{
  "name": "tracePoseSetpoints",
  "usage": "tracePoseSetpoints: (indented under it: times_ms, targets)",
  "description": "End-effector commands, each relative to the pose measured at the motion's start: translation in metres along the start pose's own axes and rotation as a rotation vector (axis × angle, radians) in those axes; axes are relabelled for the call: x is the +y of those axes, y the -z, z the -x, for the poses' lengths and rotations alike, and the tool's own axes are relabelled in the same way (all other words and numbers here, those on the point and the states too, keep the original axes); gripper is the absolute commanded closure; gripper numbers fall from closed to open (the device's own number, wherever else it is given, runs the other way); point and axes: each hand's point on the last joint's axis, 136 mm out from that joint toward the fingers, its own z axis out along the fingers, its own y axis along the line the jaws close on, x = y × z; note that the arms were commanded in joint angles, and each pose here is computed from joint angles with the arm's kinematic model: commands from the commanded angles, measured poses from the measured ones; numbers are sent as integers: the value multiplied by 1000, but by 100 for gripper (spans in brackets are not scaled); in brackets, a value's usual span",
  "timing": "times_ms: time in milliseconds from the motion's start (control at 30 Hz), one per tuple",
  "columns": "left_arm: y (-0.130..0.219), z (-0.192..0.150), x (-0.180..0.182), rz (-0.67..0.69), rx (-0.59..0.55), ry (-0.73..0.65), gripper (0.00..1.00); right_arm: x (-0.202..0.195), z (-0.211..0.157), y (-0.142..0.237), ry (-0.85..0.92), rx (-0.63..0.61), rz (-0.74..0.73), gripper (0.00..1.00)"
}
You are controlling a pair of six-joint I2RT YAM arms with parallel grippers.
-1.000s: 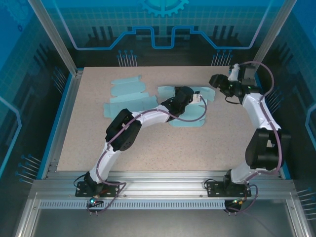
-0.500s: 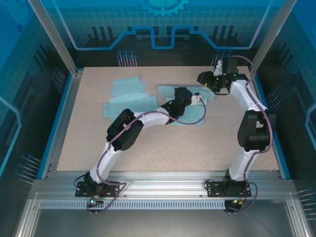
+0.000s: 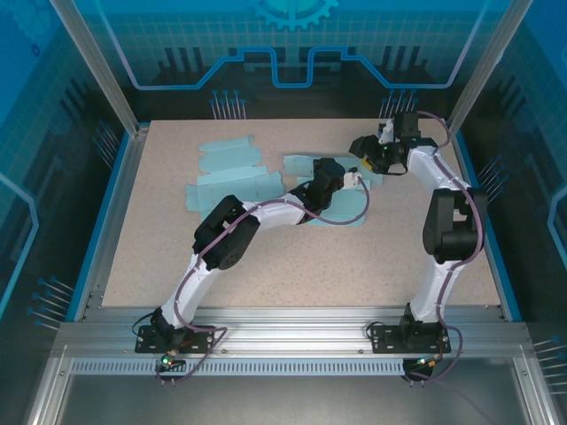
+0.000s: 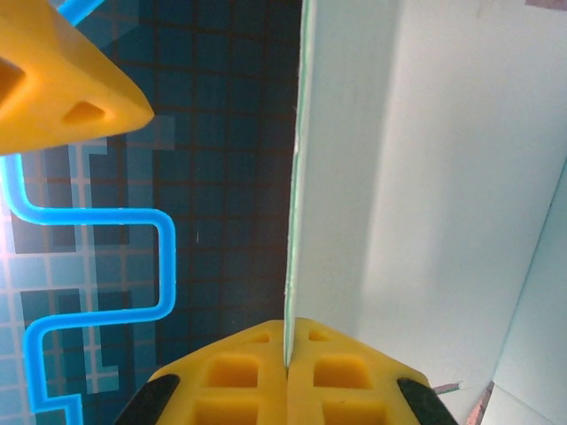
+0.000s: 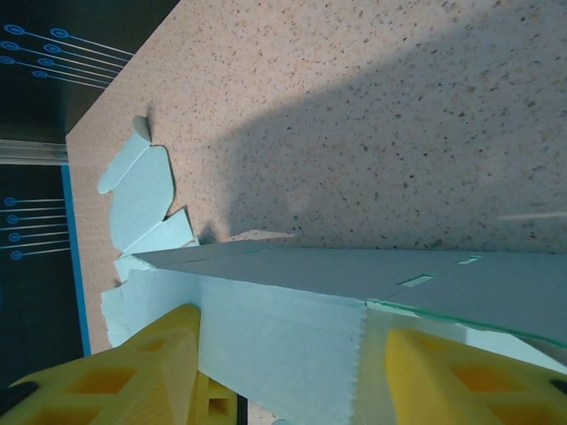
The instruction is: Fold the paper box
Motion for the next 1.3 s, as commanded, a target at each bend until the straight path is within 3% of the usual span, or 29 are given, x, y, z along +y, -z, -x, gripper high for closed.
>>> tracePoseSetpoints:
  times_ms: [0,267,400,500,600,700,800,1133,1267]
  targets:
    - [0,3,0,14,-4,37,100,5,-10,-16,-41,53,70,41]
    - [4,6,-1,10,-24,46,100,10,-7,-27,-57,71,110,52]
    - [8,6,-3,-10,-45,67,100,5,-6,-26,-47,65,85,67]
    - [14,4,-6,-43,-76,110,100,0,-6,-28,-49,67,76,73]
    - [21,1,-7,-78,-103,149,90,-4,-6,-29,-51,70,73,78]
    - [25,-3,-3,-88,-117,182,74,-7,-7,-30,-54,70,69,79]
    - [25,-11,4,-94,-112,214,69,-8,-5,-27,-56,62,64,80]
    - [19,-38,13,-96,-94,259,68,-12,-3,-24,-60,57,59,80]
    - [16,-42,17,-81,-92,268,80,-11,-3,-23,-58,57,61,80]
